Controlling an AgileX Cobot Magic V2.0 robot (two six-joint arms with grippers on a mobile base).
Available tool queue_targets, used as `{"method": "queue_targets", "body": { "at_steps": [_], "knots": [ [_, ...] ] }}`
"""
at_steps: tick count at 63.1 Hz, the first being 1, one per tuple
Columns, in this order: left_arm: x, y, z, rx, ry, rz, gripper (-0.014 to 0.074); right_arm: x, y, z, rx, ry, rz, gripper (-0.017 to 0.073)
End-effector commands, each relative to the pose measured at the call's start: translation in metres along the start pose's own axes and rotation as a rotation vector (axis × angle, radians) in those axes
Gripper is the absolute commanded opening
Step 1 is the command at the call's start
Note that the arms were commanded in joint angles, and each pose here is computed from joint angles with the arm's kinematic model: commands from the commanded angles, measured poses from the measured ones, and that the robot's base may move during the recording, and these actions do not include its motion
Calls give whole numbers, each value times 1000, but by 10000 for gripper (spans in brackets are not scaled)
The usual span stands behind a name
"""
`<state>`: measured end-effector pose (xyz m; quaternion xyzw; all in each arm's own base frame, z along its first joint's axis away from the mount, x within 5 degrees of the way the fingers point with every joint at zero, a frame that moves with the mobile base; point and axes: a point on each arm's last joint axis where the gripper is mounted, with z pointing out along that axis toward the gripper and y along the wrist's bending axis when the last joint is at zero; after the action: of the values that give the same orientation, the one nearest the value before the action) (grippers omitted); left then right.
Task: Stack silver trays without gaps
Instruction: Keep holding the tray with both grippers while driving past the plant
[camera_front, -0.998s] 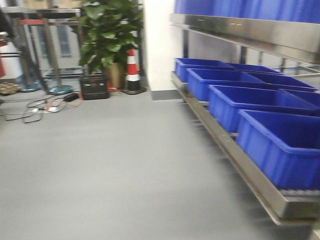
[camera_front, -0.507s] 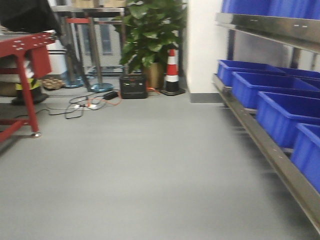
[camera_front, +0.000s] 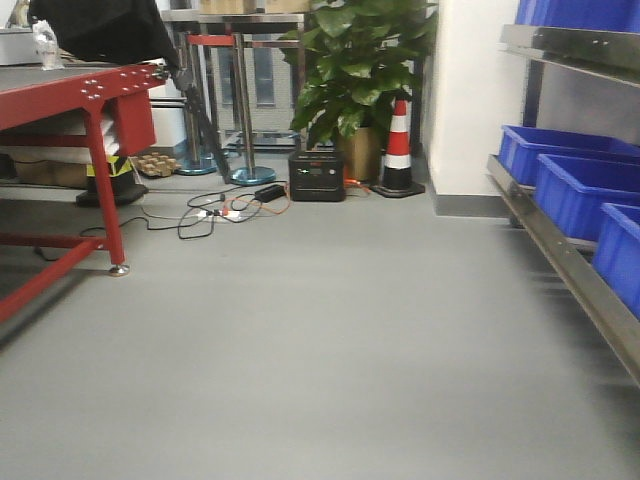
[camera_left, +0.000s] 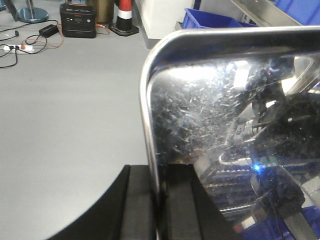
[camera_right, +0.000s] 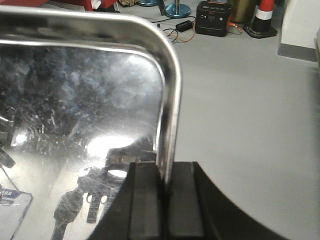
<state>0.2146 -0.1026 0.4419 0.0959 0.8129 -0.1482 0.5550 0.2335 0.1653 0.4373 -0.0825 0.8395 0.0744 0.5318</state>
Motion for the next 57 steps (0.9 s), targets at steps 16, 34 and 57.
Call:
{"method": "queue_targets", "body": {
  "at_steps": [16, 34, 57],
  "knots": [
    [-5, -7, -5, 47, -54, -5, -16, -7, 3, -3, -38, -63, -22, -79],
    [-5, -7, -5, 47, -54, -5, -16, -7, 3, -3, -41, -66, -22, -79],
    [-5, -7, -5, 47, -54, -5, -16, -7, 4, -3, -47, -72, -22, -79]
  ]
}}
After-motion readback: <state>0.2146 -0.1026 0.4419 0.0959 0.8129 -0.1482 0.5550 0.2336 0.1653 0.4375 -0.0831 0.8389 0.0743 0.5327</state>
